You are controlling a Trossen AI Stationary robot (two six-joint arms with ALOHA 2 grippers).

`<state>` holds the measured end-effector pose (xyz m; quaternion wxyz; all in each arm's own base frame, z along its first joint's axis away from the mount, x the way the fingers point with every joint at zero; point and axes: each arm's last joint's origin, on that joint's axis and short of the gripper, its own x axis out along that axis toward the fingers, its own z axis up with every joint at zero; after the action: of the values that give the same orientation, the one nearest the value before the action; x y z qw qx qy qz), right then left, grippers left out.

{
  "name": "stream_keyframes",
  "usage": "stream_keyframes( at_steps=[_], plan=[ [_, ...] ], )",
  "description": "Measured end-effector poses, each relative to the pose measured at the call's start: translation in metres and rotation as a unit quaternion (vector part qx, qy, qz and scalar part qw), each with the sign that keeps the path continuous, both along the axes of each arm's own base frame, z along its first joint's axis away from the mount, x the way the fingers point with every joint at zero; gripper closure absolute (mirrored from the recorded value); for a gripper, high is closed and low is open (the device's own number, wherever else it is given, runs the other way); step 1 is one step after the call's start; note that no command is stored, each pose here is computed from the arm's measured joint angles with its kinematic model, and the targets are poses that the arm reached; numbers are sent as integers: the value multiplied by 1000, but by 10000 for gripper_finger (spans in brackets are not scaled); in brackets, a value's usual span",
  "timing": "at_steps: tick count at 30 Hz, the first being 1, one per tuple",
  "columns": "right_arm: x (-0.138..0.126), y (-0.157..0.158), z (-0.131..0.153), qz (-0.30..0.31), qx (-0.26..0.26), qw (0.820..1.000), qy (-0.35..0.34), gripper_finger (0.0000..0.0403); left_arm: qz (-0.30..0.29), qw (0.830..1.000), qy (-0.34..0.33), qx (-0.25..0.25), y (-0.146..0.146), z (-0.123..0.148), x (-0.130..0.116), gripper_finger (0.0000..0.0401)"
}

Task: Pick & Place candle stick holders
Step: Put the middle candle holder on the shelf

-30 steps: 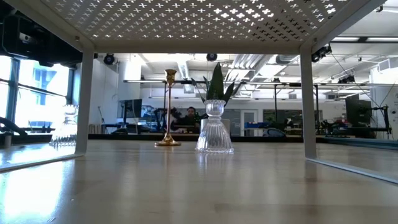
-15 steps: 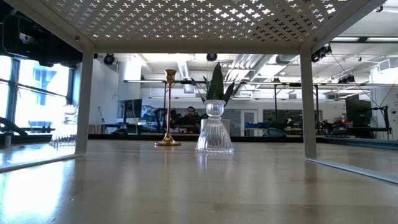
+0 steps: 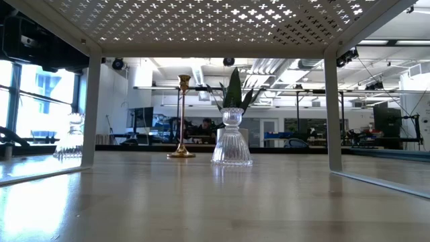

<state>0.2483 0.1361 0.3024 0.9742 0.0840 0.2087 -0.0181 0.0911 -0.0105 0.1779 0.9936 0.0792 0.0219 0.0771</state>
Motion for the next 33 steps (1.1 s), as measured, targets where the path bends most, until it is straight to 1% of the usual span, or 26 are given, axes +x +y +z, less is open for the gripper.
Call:
stream_keyframes(
  at_steps=[8,15,26,30,33],
  plan=[
    [0,0,0,-2,-9,1000,-1,358,0,1000,0,0,0,0,0,400],
    [0,0,0,18,-41,999,1,359,0,1000,0,0,0,0,0,400],
    [0,0,-1,16,-39,999,3,359,0,1000,0,0,0,0,0,400],
    [0,0,-1,25,-39,999,5,359,0,1000,0,0,0,0,0,400],
    [-1,0,-2,29,-53,998,11,358,0,1000,0,0,0,0,0,400]
  ],
)
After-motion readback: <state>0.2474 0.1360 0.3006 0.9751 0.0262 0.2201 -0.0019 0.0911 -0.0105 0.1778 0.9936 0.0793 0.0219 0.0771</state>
